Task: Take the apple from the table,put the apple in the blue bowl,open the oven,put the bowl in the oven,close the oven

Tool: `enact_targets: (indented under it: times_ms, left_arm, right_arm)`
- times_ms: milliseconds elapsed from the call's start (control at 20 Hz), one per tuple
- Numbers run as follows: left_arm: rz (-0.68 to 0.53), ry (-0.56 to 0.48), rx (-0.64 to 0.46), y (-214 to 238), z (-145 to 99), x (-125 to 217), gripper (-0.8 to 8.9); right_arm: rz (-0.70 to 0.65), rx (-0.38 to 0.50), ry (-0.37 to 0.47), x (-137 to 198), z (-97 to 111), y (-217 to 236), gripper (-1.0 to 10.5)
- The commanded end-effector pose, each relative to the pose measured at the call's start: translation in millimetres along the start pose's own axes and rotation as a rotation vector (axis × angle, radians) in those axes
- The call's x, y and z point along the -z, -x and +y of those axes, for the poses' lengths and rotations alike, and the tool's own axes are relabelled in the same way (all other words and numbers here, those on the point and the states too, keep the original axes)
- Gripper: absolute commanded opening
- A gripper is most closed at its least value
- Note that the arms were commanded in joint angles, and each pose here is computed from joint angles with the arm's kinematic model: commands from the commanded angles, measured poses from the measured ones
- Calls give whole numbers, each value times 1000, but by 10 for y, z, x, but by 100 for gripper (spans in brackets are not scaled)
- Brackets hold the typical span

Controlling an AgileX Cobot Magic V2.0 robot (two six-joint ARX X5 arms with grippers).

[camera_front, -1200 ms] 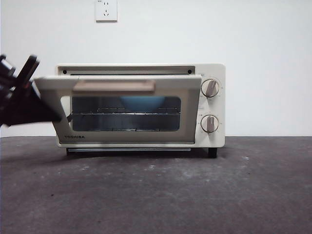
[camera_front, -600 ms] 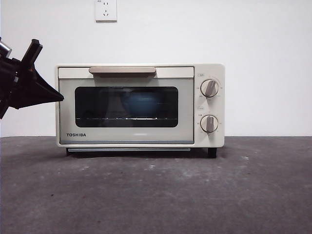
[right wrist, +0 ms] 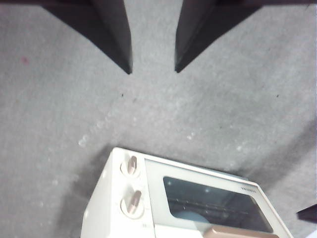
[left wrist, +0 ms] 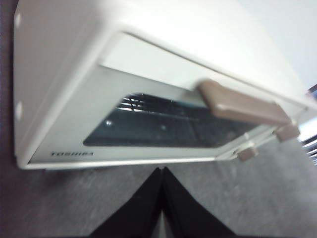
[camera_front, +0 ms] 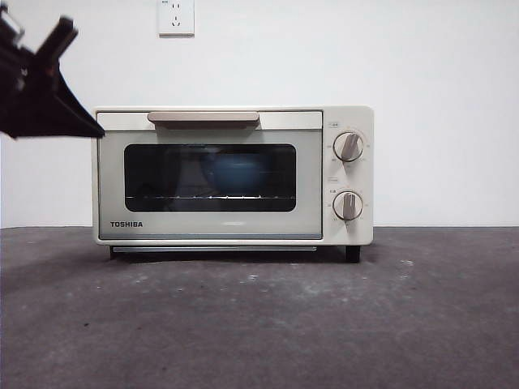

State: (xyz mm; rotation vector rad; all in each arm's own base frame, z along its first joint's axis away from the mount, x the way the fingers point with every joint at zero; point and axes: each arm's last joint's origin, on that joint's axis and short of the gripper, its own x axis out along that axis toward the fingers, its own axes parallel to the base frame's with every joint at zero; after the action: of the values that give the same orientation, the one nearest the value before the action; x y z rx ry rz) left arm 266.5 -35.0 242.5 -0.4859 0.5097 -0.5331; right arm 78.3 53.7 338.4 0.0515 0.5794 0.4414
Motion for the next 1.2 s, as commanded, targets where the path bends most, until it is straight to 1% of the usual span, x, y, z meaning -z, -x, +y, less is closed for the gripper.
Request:
enact_targets:
  times_ms: [50, 350, 550, 650, 850, 1050, 1100, 1200]
  left_arm:
    - [-5, -150, -40, 149, -224, -19, 7]
    - [-10, -251, -82, 531, -668, 92, 7]
    - [-10, -284, -101, 778, -876, 204, 7]
    - [-15, -297, -123, 885, -939, 254, 7]
    - [-21, -314, -151, 1073, -1017, 339, 7]
    - [-18, -320, -150, 1197, -1042, 391, 7]
    - [-19, -320, -150, 1215, -1043, 397, 7]
    - [-22, -321, -148, 1244, -1047, 404, 7]
  right_arm:
    - [-42, -35, 28, -42, 27, -30, 138]
    - [-101, -147, 45, -34, 69, -163, 138]
    - [-117, -235, 49, 62, 88, -345, 137]
    - [-124, -260, 51, 121, 89, -434, 137]
    - [-153, -270, 51, 235, 77, -594, 120]
    - [-192, -289, 52, 281, 76, -672, 52]
    - [-204, -294, 52, 279, 78, -677, 15]
    - [-234, -304, 54, 258, 85, -676, 4]
